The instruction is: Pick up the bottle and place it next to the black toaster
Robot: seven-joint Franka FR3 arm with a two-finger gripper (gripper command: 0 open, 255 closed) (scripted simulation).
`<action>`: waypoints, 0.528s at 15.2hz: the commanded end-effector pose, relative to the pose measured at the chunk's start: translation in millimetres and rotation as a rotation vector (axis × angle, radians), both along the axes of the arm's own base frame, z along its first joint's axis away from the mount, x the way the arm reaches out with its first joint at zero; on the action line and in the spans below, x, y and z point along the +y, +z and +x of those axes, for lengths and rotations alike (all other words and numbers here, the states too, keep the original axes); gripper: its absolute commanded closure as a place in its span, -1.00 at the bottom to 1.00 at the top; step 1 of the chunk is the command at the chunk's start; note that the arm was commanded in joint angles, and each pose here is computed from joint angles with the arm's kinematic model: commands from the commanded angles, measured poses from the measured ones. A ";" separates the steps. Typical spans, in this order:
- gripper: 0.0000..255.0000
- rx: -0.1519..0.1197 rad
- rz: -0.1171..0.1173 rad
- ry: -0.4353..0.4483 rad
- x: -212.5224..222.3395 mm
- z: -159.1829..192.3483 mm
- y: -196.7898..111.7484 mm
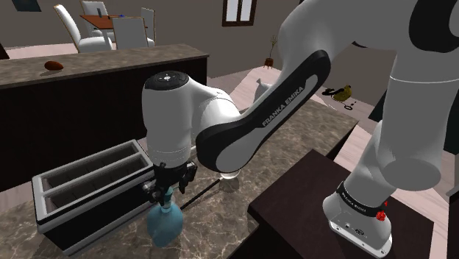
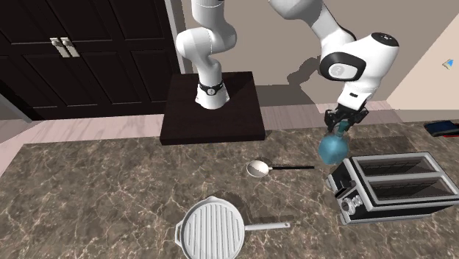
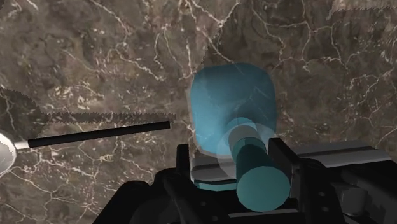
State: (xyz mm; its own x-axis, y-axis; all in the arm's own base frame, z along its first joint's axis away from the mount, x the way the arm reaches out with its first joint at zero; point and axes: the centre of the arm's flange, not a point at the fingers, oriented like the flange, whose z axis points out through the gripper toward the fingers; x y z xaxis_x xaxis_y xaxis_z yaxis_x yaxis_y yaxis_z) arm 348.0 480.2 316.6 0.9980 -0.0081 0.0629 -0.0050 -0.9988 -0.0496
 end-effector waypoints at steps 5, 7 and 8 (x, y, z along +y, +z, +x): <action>-1.00 -0.001 0.001 0.000 0.1 0.1 -0.1; -1.00 -0.001 0.001 0.000 0.1 0.1 -0.1; -1.00 -0.001 0.001 0.000 0.1 0.1 -0.1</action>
